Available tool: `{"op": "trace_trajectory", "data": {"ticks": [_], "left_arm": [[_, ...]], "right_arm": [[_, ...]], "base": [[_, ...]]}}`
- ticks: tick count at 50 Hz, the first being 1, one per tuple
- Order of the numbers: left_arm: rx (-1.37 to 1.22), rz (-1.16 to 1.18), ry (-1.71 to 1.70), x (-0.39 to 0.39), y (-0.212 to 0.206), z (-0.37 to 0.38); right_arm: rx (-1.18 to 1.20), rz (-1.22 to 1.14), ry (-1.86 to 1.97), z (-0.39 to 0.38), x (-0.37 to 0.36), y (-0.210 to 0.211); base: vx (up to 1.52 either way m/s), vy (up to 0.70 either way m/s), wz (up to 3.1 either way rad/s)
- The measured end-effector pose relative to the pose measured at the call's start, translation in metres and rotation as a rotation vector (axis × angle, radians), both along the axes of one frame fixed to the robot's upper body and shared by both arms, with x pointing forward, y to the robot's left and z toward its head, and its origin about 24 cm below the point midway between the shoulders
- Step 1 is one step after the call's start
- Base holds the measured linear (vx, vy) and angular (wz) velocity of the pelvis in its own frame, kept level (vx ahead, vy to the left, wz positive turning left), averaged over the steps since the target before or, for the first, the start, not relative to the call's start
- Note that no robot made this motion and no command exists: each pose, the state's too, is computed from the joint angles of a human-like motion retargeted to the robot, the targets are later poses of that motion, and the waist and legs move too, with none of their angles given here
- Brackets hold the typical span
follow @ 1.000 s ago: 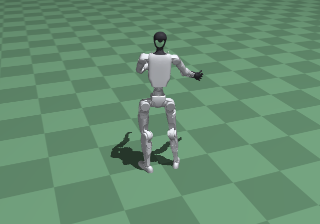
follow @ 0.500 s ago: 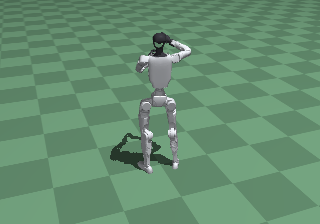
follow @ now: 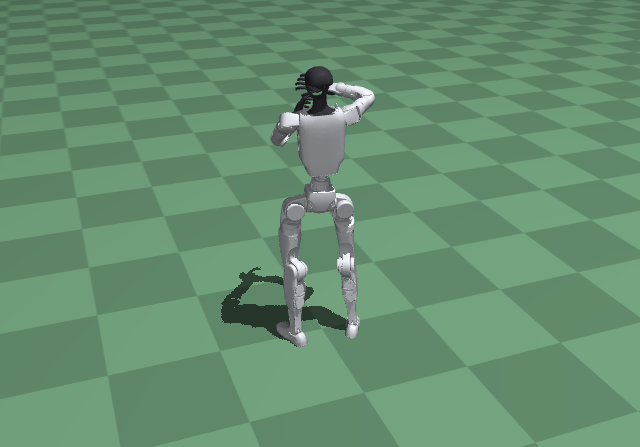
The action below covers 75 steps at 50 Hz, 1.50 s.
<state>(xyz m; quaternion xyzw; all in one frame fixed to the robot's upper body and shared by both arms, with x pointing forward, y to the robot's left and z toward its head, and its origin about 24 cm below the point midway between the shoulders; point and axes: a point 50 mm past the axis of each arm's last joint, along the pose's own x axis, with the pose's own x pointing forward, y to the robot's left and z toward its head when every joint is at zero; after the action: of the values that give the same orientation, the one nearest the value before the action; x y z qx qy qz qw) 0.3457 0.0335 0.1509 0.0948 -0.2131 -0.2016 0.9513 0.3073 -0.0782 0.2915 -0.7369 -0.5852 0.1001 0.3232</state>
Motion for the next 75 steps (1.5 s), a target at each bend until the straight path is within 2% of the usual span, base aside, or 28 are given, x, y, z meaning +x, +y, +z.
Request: {"op": "trace_trajectory", "data": {"ticks": [20,33,38,45,57,63,71,75], "left_arm": [[-0.046,-0.031,0.001,-0.004,0.000,0.003],[-0.045,-0.055,-0.042,0.003,0.014,0.037],[-0.069,0.022,-0.098,0.018,0.023,0.074],[-0.088,0.197,-0.190,0.042,0.049,0.136],[-0.177,0.743,-0.260,0.058,0.156,0.215],[-0.240,0.914,-0.270,0.048,0.197,0.234],[-0.362,0.933,-0.279,0.040,0.208,0.249],[-0.268,0.891,-0.339,0.041,0.194,0.252]], "right_arm": [[0.155,0.011,-0.006,0.007,-0.004,-0.013],[0.830,-0.070,0.403,-0.033,-0.012,-0.073],[1.012,-0.113,0.502,-0.064,-0.025,-0.096],[1.091,-0.196,0.611,-0.097,-0.040,-0.113],[1.221,-0.275,0.601,-0.112,-0.070,-0.144],[1.209,-0.299,0.557,-0.108,-0.081,-0.154],[1.194,-0.323,0.470,-0.101,-0.089,-0.162],[1.194,-0.326,0.441,-0.100,-0.090,-0.166]], "base": [[-0.02,-0.01,-0.15],[-0.04,-0.05,-0.24],[-0.03,-0.07,-0.25],[-0.02,-0.08,-0.40],[0.01,-0.12,-0.54],[0.03,-0.09,-0.42],[0.02,-0.02,-0.13],[0.00,0.00,0.00]]}}
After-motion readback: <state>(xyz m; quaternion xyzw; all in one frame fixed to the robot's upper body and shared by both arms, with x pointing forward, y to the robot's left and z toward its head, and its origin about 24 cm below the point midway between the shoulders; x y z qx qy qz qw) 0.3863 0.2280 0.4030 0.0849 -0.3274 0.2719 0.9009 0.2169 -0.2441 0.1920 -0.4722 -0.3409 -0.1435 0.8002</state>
